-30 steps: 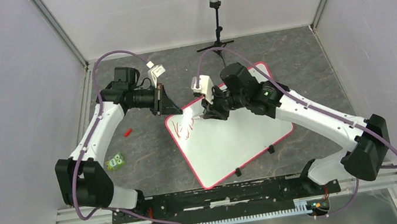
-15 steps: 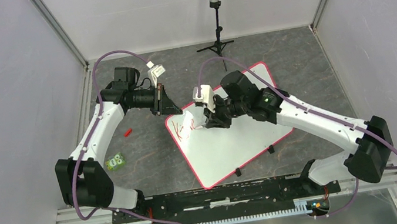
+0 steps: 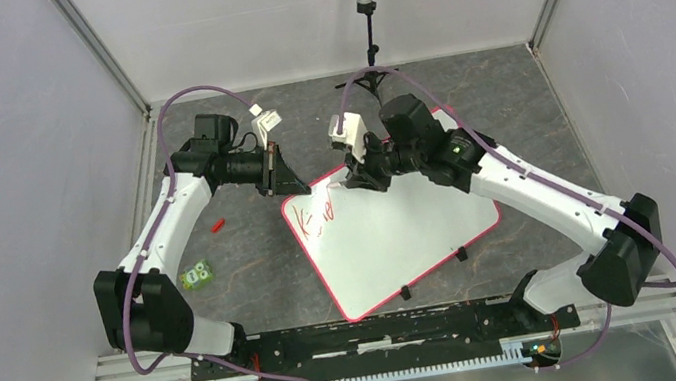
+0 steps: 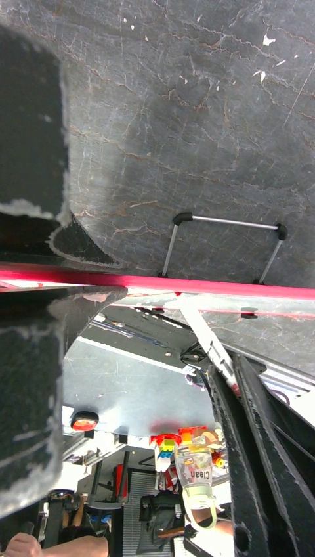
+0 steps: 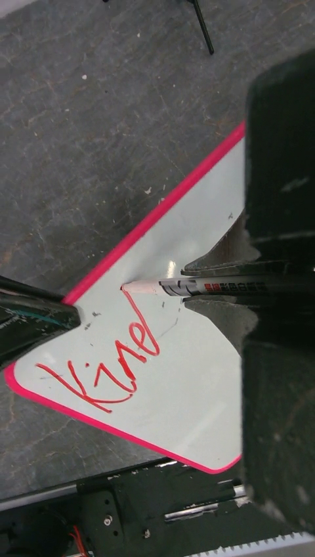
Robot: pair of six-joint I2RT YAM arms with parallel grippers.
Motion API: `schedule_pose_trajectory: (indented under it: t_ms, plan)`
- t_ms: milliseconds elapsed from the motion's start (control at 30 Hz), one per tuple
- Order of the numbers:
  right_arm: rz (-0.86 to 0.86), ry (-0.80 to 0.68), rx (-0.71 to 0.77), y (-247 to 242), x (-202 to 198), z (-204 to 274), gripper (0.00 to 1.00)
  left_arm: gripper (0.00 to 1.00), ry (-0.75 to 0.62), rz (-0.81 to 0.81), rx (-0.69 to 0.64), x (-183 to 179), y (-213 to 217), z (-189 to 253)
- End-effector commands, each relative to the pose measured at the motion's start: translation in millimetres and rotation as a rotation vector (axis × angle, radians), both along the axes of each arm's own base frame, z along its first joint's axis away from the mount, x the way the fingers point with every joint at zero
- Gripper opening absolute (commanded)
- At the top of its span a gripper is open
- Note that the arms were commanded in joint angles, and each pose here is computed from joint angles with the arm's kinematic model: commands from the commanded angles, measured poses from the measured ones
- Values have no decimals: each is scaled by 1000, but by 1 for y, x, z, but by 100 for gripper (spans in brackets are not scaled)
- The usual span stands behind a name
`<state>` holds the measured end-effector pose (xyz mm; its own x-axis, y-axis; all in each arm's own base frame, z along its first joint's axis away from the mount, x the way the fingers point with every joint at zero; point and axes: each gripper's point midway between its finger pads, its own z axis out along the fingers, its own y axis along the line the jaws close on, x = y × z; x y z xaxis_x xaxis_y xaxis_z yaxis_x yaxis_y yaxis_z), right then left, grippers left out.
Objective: Write a sentence on the whiteboard
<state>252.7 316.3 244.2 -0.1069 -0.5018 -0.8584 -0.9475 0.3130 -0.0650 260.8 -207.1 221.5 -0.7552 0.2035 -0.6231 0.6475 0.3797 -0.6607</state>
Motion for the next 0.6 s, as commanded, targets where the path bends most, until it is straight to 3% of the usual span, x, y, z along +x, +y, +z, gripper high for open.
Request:
schedule_pose_trajectory:
  t_ms: [0, 267, 567]
  plan:
    - [-37, -72, 29, 4, 26, 22, 0, 2, -35, -12, -1, -2, 0, 7]
    - [-26, -36, 21, 2, 21, 12, 0, 2, -35, -11, 1, -2, 0, 5]
    - [28, 43, -11, -5, -17, -20, 0, 2, -32, -9, 3, -2, 0, 5]
